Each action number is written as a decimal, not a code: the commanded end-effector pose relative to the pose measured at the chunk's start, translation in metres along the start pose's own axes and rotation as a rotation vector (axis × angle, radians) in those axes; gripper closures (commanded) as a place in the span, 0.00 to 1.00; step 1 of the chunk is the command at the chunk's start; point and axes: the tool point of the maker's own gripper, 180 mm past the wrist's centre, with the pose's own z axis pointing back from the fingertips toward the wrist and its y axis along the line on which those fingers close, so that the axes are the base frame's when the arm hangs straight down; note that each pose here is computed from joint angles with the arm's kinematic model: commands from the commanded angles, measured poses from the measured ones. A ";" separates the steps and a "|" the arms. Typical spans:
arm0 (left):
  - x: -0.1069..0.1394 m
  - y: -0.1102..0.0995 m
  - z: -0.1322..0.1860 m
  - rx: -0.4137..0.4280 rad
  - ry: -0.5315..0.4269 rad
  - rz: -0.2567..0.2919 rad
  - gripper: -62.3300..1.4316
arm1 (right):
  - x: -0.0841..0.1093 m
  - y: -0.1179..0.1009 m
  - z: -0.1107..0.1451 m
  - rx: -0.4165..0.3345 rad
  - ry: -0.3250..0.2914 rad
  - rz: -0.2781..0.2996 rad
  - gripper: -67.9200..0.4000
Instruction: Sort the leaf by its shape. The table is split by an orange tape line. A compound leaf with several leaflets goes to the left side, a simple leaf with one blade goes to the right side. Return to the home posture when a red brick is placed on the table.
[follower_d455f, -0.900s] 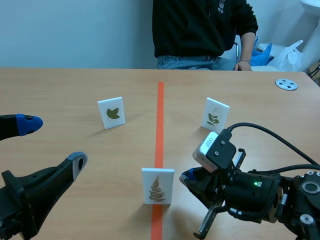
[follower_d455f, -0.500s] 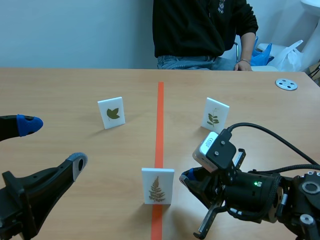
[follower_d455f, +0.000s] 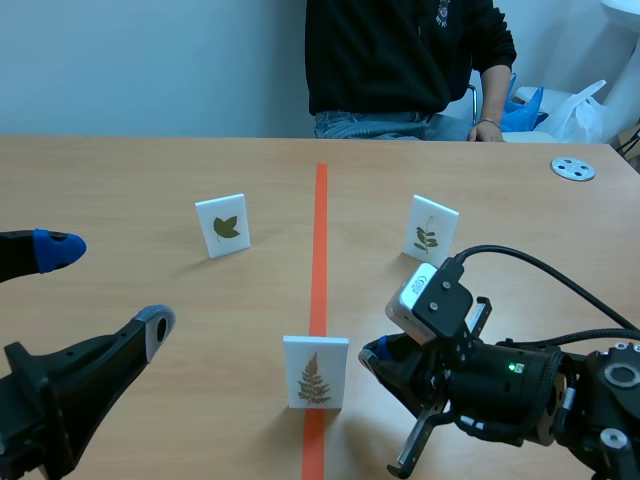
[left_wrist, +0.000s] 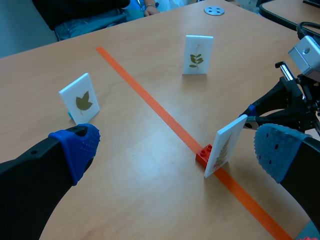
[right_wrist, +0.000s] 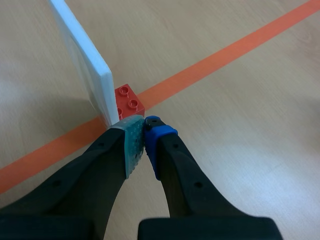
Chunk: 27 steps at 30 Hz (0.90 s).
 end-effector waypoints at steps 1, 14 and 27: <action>0.007 -0.003 -0.001 -0.006 -0.029 0.010 0.00 | 0.015 -0.009 0.003 -0.008 -0.038 0.028 0.98; 0.006 -0.003 -0.001 -0.006 -0.022 0.009 0.00 | 0.035 -0.007 0.031 -0.025 -0.069 0.043 0.98; 0.006 -0.003 -0.001 -0.006 -0.022 0.009 0.00 | 0.061 -0.018 0.098 -0.171 -0.081 -0.027 0.98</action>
